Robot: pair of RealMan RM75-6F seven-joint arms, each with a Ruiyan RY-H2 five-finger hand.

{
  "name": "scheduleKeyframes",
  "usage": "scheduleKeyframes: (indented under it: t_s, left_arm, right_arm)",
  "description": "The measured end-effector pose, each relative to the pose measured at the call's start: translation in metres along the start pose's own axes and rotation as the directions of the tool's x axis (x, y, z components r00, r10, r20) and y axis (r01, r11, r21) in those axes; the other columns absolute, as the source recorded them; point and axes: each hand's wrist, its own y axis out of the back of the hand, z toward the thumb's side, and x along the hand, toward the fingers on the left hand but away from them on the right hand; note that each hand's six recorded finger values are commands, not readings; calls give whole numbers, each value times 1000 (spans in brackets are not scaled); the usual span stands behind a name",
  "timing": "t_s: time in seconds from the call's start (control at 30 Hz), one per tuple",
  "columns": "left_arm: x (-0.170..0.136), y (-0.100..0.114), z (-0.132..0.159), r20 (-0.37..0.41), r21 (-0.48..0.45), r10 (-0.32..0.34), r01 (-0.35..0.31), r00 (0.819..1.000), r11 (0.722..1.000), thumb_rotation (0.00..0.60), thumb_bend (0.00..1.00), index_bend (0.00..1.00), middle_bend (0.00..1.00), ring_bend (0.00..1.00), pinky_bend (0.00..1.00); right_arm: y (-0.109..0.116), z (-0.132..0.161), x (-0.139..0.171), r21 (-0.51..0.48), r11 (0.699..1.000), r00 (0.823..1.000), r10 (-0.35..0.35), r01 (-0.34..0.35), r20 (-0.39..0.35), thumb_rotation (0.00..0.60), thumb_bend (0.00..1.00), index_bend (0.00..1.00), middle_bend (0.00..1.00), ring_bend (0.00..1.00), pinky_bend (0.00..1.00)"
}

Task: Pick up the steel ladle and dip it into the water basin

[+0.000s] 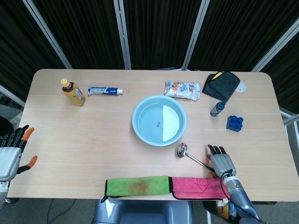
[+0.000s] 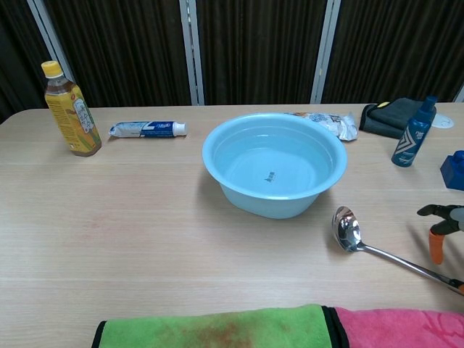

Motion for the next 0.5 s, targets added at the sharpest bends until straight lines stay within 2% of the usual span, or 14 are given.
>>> scheduleKeyframes:
  t_s: [0.5]
  left_arm:
    - [1,-2,0,1,6,-14,14,1000,1000,600,308,0,0,0,0]
  right_arm:
    - [-5,1,-8,-18,999,1000,-28,28,-3,600,233,415,0,0,0]
